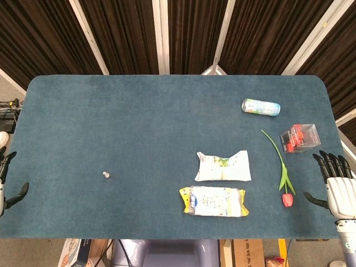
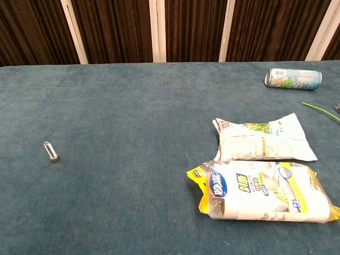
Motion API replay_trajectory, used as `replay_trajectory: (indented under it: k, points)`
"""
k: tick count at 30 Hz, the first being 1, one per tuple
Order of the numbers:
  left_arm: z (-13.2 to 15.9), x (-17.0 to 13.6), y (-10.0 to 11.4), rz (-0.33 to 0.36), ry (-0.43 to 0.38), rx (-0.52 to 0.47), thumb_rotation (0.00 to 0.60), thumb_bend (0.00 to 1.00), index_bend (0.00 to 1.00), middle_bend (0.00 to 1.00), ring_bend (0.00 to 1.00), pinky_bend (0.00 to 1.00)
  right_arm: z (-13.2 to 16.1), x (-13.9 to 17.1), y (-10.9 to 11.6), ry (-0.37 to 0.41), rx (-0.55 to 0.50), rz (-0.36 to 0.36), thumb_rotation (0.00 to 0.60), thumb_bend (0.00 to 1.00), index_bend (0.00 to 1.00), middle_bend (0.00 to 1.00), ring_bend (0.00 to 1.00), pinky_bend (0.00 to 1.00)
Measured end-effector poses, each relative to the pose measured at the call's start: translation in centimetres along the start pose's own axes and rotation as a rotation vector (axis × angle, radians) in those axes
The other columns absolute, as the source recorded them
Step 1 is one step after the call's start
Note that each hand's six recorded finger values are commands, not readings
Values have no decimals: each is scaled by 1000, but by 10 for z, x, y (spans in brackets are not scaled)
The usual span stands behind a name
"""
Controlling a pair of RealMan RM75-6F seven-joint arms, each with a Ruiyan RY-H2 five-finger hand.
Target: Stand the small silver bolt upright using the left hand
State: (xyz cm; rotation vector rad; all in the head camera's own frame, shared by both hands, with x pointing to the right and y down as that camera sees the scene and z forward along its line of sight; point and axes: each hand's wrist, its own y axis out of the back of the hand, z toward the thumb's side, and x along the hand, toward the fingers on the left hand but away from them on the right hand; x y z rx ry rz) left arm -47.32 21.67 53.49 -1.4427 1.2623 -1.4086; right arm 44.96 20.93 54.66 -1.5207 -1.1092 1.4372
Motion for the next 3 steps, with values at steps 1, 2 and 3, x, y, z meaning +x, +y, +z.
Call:
replay_trajectory:
  k: [1, 2, 3]
  points:
    - [-1, 0, 0, -4, 4, 2, 600, 421, 130, 7, 0, 0, 0, 0, 1, -1, -3, -5, 600, 104, 118, 95, 67, 0]
    - [-1, -1, 0, -7, 7, 2, 600, 422, 130, 7, 0, 0, -1, 0, 2, -2, -6, -7, 600, 104, 118, 95, 67, 0]
    - [-2, -1, 1, -7, 10, -1, 600, 422, 130, 7, 0, 0, -2, 0, 4, -3, -9, -10, 600, 104, 117, 95, 67, 0]
